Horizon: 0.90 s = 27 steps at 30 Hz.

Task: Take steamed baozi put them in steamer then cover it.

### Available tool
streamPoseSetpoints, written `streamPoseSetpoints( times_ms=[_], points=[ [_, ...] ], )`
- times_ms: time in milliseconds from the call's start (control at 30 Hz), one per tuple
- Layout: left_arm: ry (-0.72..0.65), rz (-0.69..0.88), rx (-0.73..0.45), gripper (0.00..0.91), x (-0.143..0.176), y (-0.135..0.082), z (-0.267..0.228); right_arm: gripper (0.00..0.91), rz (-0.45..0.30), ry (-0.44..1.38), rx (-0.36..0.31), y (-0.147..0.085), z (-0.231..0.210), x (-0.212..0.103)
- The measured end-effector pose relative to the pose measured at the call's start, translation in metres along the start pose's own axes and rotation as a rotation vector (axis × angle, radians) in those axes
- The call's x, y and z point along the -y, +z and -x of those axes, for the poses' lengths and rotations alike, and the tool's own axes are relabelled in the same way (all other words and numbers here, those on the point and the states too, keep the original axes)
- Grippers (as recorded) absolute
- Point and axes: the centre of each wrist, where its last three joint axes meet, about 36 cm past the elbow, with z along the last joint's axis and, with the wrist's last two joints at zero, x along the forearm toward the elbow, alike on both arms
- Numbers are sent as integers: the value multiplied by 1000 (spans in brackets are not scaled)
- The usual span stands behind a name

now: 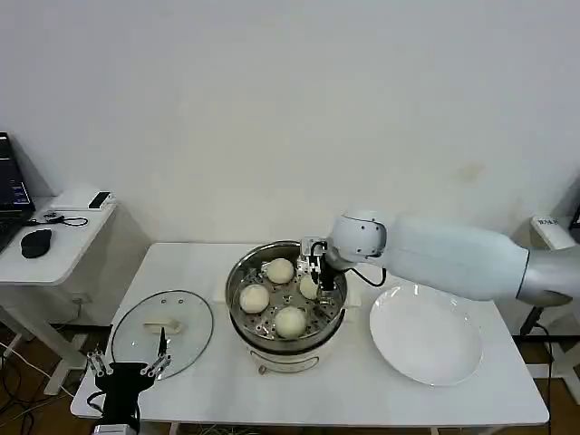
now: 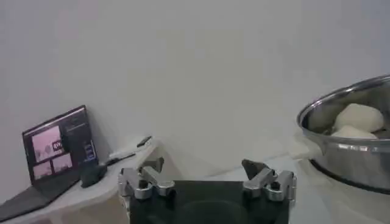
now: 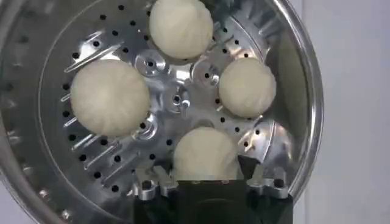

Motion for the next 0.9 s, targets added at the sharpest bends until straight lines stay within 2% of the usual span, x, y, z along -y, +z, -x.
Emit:
streamPoseSetpoints(
  times_ms=[200,433,633,900],
  points=[
    [1,0,0,907,1,0,1,907,27,34,70,1,-16,-3],
    [-4,1,-1,907,-1,3,3,907,86,167,220,9,-42,-14],
    [-5,2,-1,907,-1,6,6,907,166,336,414,32,-51,-41],
    [-4,-9,4,907,2,9,12,907,274,572,697,68,-32,-97]
  ],
)
